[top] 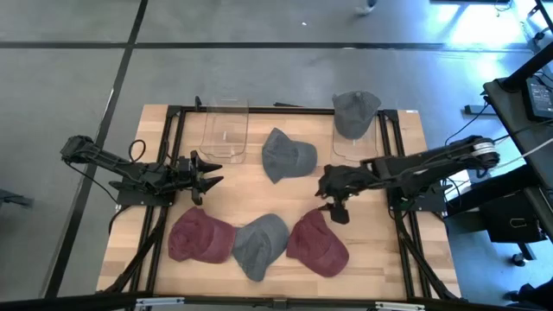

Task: Pick & Place hat
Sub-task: Put the right red cap into the left transparent bin

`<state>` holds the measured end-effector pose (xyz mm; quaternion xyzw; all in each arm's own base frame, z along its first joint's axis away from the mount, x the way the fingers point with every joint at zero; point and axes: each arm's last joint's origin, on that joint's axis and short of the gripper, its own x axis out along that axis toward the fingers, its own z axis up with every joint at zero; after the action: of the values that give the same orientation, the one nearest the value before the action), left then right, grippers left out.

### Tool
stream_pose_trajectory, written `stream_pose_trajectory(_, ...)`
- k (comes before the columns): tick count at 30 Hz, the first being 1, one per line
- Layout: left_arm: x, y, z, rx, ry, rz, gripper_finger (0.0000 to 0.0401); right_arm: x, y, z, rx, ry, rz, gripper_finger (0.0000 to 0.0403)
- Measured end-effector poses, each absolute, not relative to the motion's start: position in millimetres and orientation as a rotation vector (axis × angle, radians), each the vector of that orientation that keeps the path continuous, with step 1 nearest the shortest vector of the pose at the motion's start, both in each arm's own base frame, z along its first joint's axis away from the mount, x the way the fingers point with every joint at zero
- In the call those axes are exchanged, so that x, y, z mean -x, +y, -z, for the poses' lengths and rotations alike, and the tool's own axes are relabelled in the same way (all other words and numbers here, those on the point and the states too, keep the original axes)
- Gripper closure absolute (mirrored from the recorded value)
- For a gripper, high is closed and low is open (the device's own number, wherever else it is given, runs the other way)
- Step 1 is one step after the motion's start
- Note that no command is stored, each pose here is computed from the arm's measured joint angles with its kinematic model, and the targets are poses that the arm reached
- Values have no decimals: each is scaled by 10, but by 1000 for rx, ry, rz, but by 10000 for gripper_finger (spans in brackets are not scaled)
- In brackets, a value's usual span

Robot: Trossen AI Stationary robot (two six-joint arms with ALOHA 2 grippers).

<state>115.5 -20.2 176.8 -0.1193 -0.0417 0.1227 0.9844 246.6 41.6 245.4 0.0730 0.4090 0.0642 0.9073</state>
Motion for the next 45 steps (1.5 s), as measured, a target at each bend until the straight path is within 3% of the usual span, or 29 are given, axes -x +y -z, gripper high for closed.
stream_pose_trajectory(3,-1155,-202,-1768,240,-84,-246,203,-2667,481,-2404,-193,936,-219,159)
stream_pose_trajectory(7,-1155,-202,-1768,247,-84,-246,206,-2880,520,-2220,-178,1107,-221,159)
stream_pose_trajectory(18,-1156,-203,-1767,247,-84,-245,207,-3231,575,-1898,-235,1345,-261,160)
stream_pose_trajectory(21,-1156,-203,-1767,247,-84,-245,208,-3241,586,-1876,-236,1360,-294,179)
stream_pose_trajectory(24,-1156,-203,-1768,247,-84,-245,209,-3244,585,-1873,-213,1356,-305,227)
stream_pose_trajectory(30,-1158,-219,-1768,313,-85,-189,208,-3216,592,-1924,-112,1334,-319,382)
stream_pose_trajectory(36,-1180,-228,-1870,332,-121,-177,211,-3071,642,-2222,49,1244,-204,393)
stream_pose_trajectory(45,-1657,-380,-2441,181,-46,-166,212,-2919,720,-2895,344,787,83,398)
